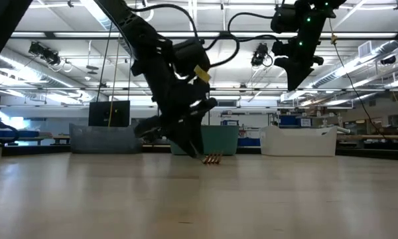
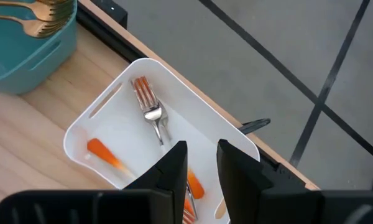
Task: Sort silverware by color (type)
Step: Put the gold fork into the green bin
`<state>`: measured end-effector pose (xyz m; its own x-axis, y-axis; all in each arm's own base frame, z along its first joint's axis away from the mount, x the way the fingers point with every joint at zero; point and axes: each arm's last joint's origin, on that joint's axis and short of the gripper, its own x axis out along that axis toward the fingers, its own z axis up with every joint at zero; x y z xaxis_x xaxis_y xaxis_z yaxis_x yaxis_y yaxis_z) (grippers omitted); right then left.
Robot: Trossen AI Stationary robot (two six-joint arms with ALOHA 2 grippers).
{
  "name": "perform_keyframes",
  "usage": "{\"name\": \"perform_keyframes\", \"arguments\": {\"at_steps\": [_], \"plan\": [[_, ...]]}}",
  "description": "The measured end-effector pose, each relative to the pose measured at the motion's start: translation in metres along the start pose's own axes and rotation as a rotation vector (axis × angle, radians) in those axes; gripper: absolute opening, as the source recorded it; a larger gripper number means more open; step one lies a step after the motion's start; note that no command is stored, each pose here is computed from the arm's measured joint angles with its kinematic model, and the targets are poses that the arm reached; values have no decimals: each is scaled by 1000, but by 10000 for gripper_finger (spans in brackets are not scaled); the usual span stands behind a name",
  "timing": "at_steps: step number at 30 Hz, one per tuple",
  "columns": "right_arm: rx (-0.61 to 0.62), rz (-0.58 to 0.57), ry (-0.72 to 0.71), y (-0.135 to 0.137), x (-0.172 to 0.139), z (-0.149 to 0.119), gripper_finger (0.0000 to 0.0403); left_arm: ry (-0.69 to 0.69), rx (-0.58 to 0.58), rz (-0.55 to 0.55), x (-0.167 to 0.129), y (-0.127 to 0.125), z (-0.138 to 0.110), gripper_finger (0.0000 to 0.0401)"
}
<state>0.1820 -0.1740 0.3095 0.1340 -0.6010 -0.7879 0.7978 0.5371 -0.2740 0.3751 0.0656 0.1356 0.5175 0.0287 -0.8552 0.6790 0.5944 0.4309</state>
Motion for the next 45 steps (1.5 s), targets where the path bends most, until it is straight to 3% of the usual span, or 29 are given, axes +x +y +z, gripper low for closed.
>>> {"name": "perform_keyframes", "arguments": {"at_steps": [16,24,30,37,45], "plan": [[-3,7,3,0,0,0,94,21,-20,107,6,12,6,98],[-9,7,2,0,0,0,94,52,49,48,12,8,1,98],[-11,7,1,0,0,0,94,10,3,41,12,12,-6,97],[-11,7,0,0,0,0,95,69,-84,-69,10,4,-15,56],[-11,7,0,0,0,0,94,134,-75,-18,9,-1,-2,7]]}}
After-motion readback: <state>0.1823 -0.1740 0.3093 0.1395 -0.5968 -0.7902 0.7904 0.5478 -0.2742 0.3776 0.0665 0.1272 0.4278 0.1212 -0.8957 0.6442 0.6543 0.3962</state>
